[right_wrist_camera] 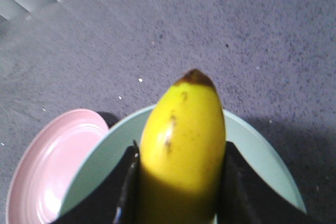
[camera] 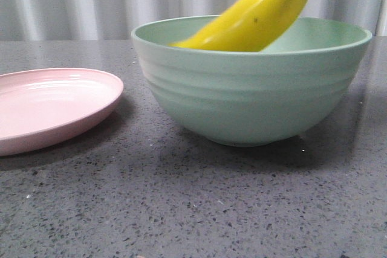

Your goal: Transfer banana from pink plate to green bowl

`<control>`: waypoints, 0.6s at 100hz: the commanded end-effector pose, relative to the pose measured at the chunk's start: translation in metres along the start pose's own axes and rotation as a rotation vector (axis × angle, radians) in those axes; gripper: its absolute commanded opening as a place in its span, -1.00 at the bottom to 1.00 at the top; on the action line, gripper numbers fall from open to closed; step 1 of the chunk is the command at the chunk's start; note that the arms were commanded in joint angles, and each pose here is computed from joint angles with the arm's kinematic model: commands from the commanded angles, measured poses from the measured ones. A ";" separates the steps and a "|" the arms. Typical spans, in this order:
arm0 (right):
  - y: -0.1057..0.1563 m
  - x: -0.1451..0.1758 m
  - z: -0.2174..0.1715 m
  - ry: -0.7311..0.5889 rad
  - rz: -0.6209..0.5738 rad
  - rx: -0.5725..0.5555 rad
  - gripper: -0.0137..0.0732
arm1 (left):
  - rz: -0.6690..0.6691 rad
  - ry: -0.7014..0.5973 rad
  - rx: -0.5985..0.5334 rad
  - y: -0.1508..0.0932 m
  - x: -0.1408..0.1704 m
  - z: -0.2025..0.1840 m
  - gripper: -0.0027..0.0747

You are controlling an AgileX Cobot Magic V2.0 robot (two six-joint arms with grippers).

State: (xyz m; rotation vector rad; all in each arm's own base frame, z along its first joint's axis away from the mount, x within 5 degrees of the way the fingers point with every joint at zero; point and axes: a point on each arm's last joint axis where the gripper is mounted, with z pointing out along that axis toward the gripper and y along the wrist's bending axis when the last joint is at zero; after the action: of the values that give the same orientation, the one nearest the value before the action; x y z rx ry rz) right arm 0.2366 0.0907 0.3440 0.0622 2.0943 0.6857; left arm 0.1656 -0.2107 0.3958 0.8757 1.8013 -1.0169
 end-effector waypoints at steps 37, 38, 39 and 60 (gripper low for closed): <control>0.003 -0.013 -0.001 -0.080 -0.011 -0.003 0.04 | 0.004 -0.101 -0.002 -0.008 -0.018 -0.012 -0.02; 0.003 -0.013 -0.001 -0.080 -0.011 -0.003 0.04 | 0.004 -0.101 -0.002 -0.008 -0.018 -0.012 -0.02; 0.003 -0.013 -0.001 -0.080 -0.011 -0.003 0.04 | 0.004 -0.101 -0.002 -0.008 -0.018 -0.012 -0.02; 0.004 -0.016 -0.005 -0.100 -0.024 -0.005 0.04 | 0.003 -0.102 -0.003 -0.008 -0.018 -0.012 -0.02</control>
State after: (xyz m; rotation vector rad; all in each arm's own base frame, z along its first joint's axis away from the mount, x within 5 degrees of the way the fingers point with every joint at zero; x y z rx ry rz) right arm 0.2426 0.0924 0.3360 0.0640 2.1259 0.6753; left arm 0.1656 -0.2104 0.3961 0.8749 1.7990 -1.0138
